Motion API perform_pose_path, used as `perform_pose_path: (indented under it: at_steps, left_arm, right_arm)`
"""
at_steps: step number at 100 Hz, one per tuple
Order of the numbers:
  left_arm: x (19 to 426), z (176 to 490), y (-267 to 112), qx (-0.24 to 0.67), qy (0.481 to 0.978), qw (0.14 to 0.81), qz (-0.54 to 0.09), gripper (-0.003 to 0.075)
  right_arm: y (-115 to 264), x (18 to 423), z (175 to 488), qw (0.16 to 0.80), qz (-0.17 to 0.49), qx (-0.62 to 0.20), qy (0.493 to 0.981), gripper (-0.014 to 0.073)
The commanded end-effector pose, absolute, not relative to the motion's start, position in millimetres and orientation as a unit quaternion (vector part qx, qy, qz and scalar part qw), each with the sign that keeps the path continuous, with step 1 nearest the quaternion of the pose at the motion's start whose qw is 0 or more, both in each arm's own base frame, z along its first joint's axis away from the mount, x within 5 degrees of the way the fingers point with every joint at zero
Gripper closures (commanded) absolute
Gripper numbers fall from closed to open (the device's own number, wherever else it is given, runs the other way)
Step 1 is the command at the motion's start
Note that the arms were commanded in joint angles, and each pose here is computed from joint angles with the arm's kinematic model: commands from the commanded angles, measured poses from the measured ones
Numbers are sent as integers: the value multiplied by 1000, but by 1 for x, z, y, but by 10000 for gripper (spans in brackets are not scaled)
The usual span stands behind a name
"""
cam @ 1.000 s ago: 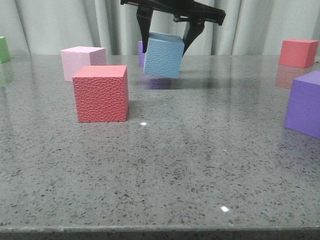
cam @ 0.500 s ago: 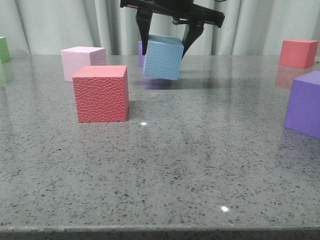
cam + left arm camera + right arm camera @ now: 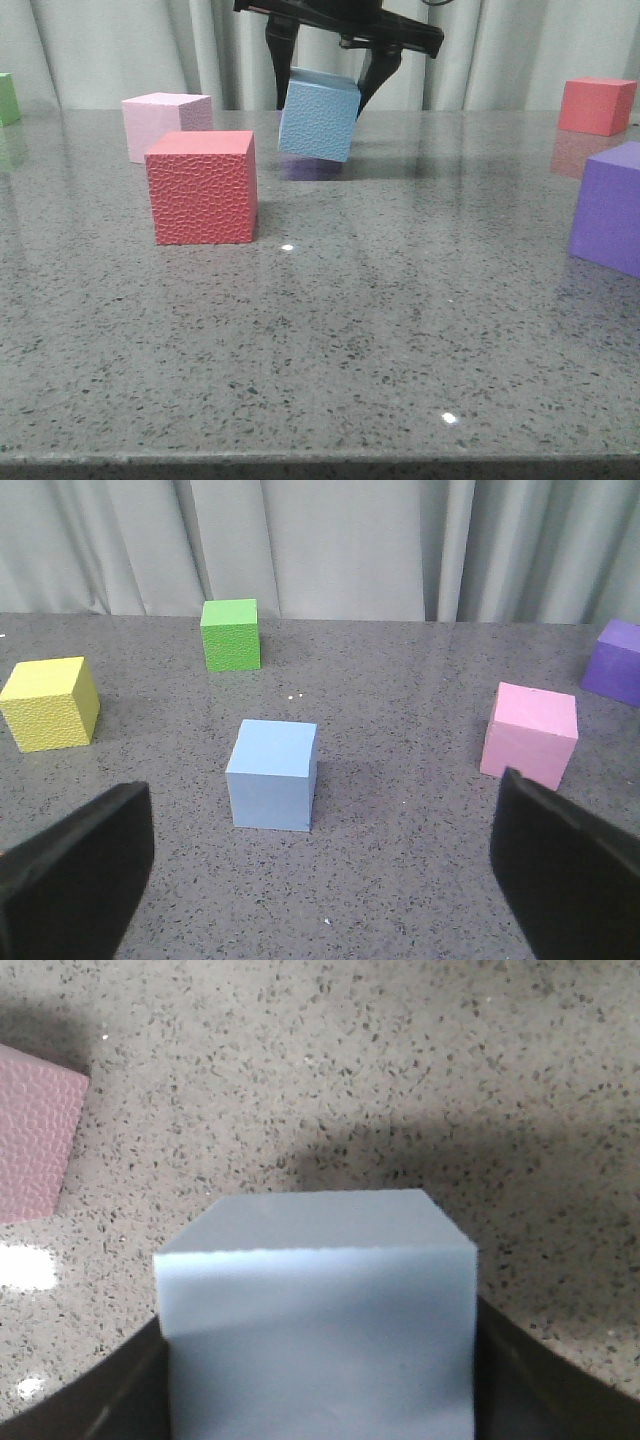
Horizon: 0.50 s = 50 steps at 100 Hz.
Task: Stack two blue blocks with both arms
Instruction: 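Lower the cube onto the table and open the right gripper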
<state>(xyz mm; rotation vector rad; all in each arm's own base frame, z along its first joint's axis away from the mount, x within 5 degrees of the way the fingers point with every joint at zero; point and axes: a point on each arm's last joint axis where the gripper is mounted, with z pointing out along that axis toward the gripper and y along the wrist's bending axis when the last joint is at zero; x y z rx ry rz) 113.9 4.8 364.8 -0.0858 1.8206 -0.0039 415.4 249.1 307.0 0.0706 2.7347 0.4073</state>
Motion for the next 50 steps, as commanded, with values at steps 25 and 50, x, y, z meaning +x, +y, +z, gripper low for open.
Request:
perform_pose_path:
  at_steps: [25,50]
  left_arm:
    - [115,382,5,-40,757,653,-7,58]
    - [115,382,5,-40,757,652,-7,58]
  right_arm:
    - [245,405,334,184,171,36,967,44]
    - [244,404,335,187,168,36,967,46]
